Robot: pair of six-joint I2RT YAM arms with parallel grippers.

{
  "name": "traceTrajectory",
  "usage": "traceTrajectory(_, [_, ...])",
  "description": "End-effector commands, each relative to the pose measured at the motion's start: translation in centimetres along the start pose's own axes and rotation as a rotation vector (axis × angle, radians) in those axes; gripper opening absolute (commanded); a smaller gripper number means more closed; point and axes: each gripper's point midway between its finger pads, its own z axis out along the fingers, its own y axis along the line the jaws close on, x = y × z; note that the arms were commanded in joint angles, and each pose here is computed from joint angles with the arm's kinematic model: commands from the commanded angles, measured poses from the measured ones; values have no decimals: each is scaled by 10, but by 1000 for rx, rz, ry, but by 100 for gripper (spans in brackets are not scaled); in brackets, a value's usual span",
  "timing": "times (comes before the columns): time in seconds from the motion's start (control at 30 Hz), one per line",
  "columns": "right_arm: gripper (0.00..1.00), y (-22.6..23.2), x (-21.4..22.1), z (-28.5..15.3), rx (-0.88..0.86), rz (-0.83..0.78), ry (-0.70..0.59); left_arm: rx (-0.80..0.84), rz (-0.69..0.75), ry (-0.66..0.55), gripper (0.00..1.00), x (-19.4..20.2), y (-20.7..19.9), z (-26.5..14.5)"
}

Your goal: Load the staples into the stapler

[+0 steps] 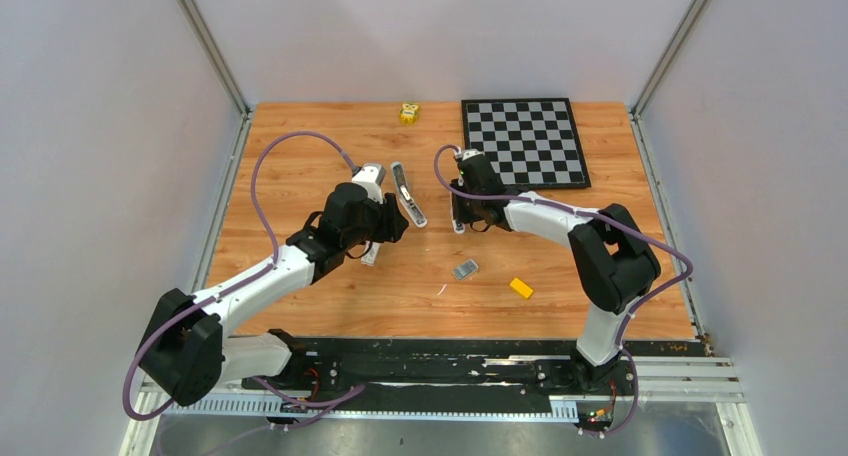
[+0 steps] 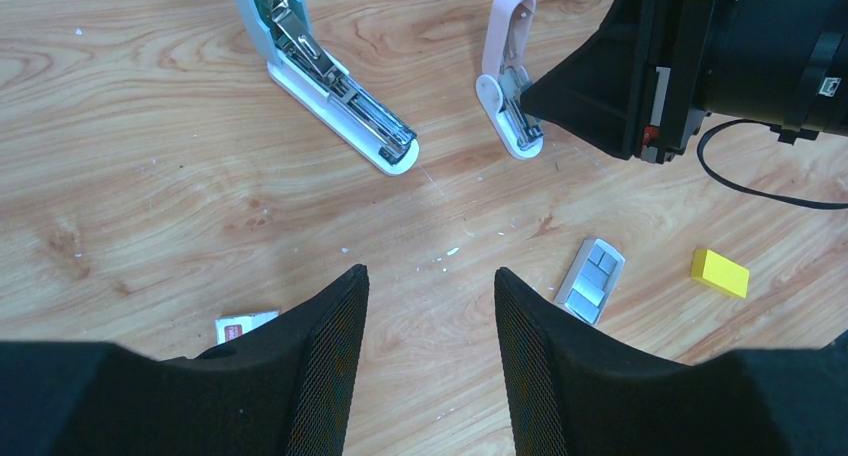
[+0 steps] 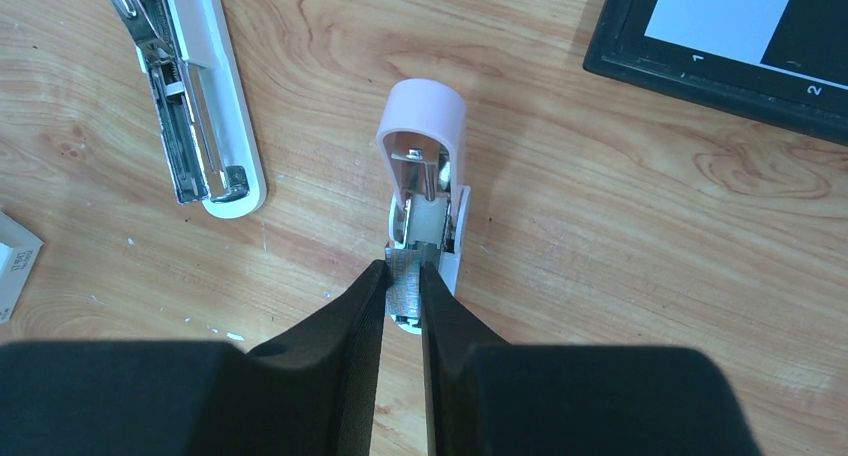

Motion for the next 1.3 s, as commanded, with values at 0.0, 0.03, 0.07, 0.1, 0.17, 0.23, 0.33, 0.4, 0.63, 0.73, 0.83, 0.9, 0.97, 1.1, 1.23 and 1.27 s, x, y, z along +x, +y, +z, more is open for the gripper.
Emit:
traceTrajectory(0.0, [20, -6, -8, 6, 26, 28, -21, 5, 14, -13, 52, -2, 0, -1])
traceTrajectory(0.03, [20, -6, -8, 6, 27, 29, -21, 5, 14, -14, 52, -3, 1, -1])
traceTrajectory(0.07, [20, -6, -8, 7, 27, 31, -21, 5, 14, -15, 52, -3, 1, -1])
traceTrajectory(0.1, [21, -6, -7, 7, 28, 33, -19, 4, 15, -15, 52, -3, 1, -1])
traceTrajectory(0.17, [20, -6, -6, 8, 28, 35, -15, 6, 16, -14, 52, -3, 0, -1])
traceTrajectory(0.23, [20, -6, -5, 9, 29, 37, -13, 4, 15, -13, 52, -2, 1, -1])
traceTrajectory(0.33, [20, -8, -3, 9, 35, 37, -9, 6, 17, -15, 53, -3, 1, -1])
traceTrajectory(0.4, [20, -8, -3, 9, 36, 38, -9, 7, 17, -16, 53, -3, 0, -2])
traceTrajectory(0.63, [20, -11, -1, 9, 45, 33, -8, 7, 18, -20, 53, -4, 1, -2])
traceTrajectory(0.73, [20, -11, -2, 8, 50, 31, -10, 7, 17, -20, 53, -3, 1, -2])
traceTrajectory(0.83, [20, -11, 0, 8, 49, 30, -6, 8, 18, -20, 53, -3, 0, -1])
traceTrajectory(0.9, [20, -11, 0, 8, 47, 32, -5, 7, 17, -20, 53, -3, 1, -1])
traceTrajectory(0.97, [20, -10, 0, 9, 43, 33, -2, 8, 18, -21, 53, -3, 0, -1])
traceTrajectory(1.1, [20, -10, 2, 10, 40, 38, 3, 8, 19, -22, 53, -3, 1, -2])
traceTrajectory(1.23, [20, -11, 6, 11, 43, 40, 6, 10, 20, -25, 53, -4, 0, -3])
traceTrajectory(1.27, [20, -11, 7, 12, 44, 40, 6, 10, 20, -27, 53, -5, 0, -4])
